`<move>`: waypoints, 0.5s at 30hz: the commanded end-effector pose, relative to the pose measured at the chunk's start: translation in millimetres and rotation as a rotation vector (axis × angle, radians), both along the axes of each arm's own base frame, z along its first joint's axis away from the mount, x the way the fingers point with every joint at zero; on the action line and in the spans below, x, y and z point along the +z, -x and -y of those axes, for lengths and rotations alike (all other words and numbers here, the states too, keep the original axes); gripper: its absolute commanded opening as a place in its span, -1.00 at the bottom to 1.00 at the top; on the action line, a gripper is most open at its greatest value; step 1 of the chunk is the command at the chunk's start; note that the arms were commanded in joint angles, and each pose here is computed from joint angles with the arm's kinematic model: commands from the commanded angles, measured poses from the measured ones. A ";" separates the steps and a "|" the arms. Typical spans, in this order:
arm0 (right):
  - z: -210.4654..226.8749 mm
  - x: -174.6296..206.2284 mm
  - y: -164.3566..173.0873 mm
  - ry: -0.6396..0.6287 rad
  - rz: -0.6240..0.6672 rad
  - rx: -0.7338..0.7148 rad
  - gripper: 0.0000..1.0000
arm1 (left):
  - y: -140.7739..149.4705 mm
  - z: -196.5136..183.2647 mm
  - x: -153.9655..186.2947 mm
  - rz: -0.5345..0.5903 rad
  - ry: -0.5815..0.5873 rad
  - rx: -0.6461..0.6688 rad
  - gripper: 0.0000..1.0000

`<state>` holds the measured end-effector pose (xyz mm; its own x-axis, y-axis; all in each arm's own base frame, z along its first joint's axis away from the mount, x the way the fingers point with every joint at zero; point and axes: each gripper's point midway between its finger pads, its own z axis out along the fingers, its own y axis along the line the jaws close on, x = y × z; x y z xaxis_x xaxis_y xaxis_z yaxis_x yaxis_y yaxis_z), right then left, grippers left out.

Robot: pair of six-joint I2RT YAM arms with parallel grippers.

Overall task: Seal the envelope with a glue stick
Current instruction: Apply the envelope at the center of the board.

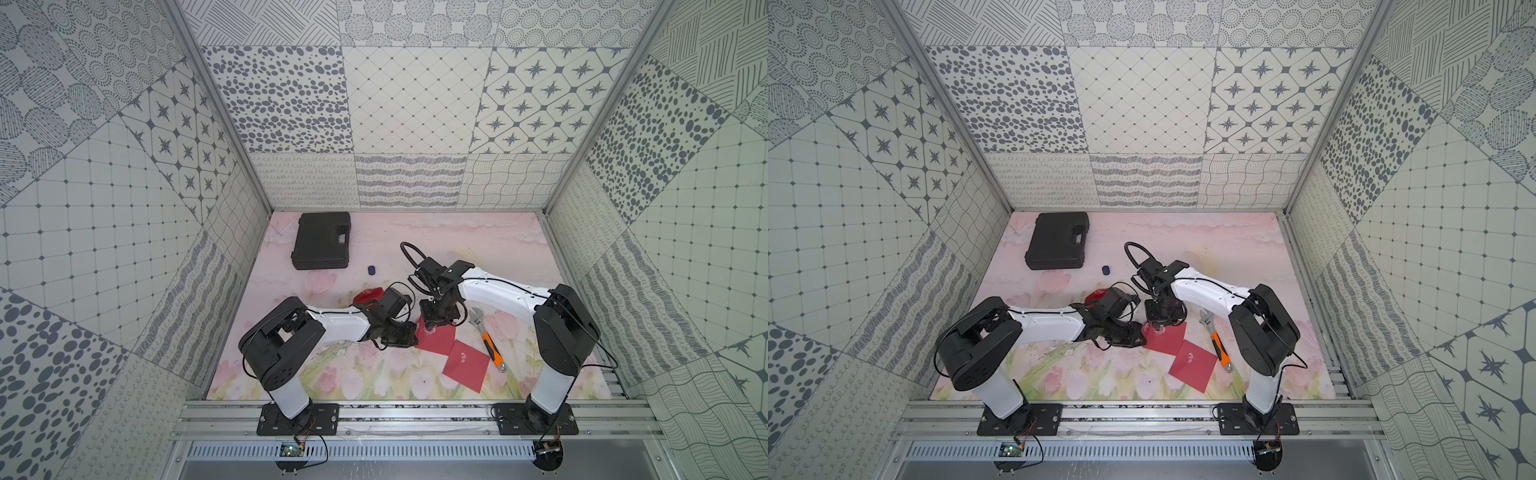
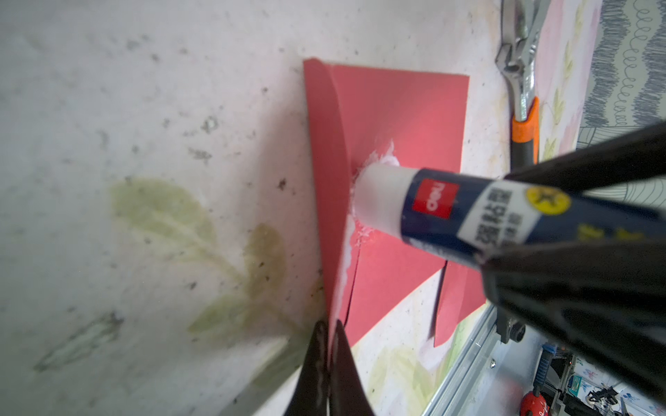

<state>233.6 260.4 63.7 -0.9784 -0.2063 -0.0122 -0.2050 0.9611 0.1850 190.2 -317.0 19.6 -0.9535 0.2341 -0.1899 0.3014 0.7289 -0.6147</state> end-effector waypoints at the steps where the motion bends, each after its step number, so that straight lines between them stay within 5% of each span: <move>1: 15.4 -11.6 -4.4 0.095 0.034 -0.007 -1.00 | 2.3 -3.3 -2.1 -0.026 -0.024 -0.003 -1.00; 4: 44.6 -10.0 -12.5 0.272 0.083 0.005 -1.00 | 2.5 -3.6 -2.0 -0.026 -0.024 -0.003 -1.00; 6: 44.0 -8.5 -12.9 0.275 0.086 0.020 -1.00 | 2.3 -3.4 -1.8 -0.025 -0.024 -0.004 -1.00; 12: -9.8 -2.4 5.4 -0.055 -0.026 0.015 -1.00 | 1.7 -3.4 -1.6 -0.025 -0.027 0.000 -1.00; 15: -12.5 -0.5 3.9 -0.083 -0.024 -0.005 -1.00 | 1.4 -3.4 -1.0 -0.024 -0.026 0.001 -1.00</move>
